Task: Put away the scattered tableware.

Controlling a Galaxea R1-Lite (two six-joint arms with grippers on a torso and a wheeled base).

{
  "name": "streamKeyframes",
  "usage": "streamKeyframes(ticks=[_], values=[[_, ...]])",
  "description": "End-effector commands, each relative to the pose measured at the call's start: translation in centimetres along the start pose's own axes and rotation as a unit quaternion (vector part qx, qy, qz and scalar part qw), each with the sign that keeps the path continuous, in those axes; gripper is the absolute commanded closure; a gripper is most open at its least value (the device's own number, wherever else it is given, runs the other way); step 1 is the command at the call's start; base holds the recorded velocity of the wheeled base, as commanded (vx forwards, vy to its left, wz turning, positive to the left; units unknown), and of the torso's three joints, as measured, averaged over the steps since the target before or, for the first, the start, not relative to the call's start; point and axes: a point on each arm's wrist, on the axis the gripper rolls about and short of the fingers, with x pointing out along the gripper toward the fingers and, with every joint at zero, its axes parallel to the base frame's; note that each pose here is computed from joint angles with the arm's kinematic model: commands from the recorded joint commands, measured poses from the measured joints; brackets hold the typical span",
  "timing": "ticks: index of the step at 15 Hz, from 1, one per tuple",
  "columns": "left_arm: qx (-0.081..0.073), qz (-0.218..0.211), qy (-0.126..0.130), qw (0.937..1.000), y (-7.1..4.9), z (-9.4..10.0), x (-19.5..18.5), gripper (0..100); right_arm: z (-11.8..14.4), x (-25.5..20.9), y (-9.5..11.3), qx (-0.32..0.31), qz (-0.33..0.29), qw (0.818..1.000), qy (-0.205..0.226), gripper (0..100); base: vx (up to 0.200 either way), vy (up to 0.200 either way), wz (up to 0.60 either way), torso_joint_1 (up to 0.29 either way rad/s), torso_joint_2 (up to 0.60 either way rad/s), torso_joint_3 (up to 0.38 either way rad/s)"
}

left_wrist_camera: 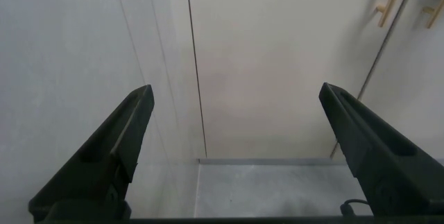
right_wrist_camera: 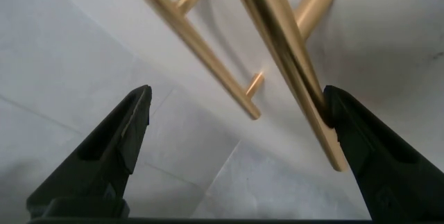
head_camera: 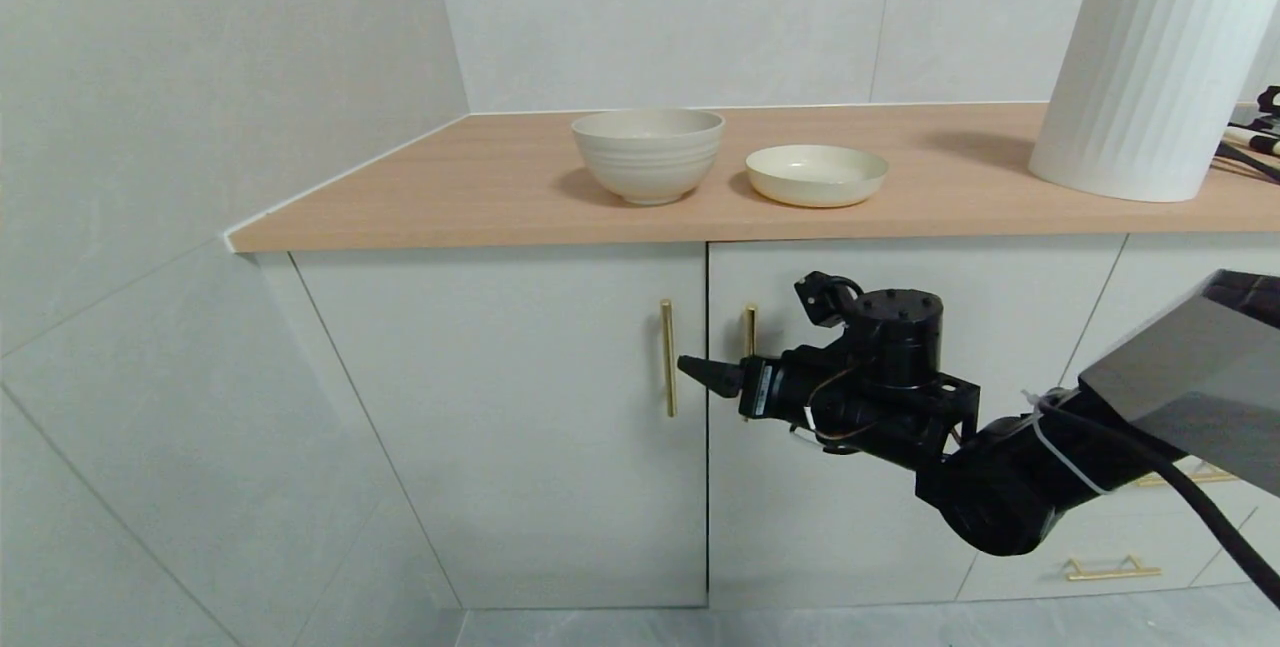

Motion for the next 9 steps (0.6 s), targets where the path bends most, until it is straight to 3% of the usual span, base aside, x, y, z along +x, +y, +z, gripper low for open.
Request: streamKeyframes(ticks=[1, 6, 9], values=[[0.000, 0.000, 0.001, 1.0000, 0.0, 0.0, 0.0, 0, 0.7, -0.9, 0.6, -0.001, 0.007, 1.000, -0.005, 0, 0.000, 0.000, 0.00, 0.000, 0.00, 0.000], [0.000, 0.000, 0.001, 1.0000, 0.0, 0.0, 0.0, 0, 1.1, -3.3, 1.6, 0.000, 0.055, 0.998, 0.024, 0, 0.000, 0.000, 0.00, 0.000, 0.00, 0.000], [0.000, 0.000, 0.001, 1.0000, 0.0, 0.0, 0.0, 0, 0.8, -3.9, 1.6, 0.005, 0.054, 0.998, 0.041, 0, 0.000, 0.000, 0.00, 0.000, 0.00, 0.000]])
